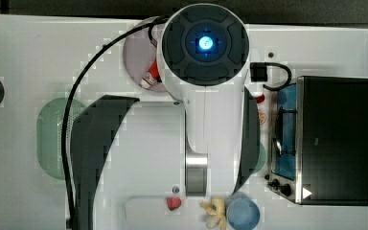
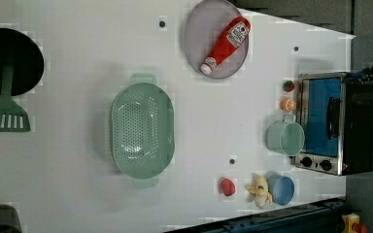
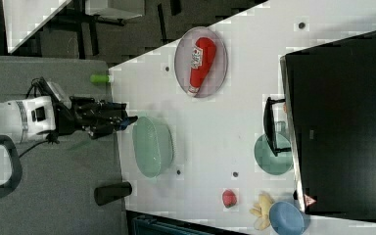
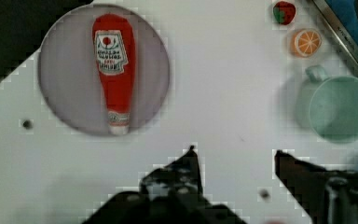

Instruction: Drag strainer left to right.

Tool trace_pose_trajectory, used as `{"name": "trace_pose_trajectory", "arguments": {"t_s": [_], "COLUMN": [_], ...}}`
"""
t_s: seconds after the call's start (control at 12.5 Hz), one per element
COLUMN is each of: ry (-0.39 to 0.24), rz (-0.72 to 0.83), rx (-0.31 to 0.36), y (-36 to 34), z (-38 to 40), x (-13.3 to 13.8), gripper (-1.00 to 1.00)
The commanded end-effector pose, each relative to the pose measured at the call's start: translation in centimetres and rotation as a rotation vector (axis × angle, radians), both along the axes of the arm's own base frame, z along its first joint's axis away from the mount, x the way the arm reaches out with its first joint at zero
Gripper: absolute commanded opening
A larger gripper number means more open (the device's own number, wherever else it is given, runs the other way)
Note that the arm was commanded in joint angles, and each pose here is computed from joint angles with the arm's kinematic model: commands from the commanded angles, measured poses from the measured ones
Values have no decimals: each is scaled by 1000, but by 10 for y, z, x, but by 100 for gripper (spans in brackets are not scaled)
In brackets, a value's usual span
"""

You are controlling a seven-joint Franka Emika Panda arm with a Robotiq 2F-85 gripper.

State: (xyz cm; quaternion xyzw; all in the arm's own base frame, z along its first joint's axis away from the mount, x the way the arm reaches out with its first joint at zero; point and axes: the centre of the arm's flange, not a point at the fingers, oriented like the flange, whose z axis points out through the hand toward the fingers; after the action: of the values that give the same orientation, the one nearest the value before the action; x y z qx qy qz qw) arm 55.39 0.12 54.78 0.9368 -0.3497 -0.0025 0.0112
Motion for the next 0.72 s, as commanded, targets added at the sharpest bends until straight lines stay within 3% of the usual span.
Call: {"name": "trace_pose_trajectory", "arguments": {"t_s": [0.08,0.24,0.72], "ry": [-23,-23,0], "rz": [-198,-198,-116], "rx": [2,3,-18], "y": [-37,-37,75], "z": [88,87,44], "x": [-141,-141,-112], "gripper": [59,100,100]}}
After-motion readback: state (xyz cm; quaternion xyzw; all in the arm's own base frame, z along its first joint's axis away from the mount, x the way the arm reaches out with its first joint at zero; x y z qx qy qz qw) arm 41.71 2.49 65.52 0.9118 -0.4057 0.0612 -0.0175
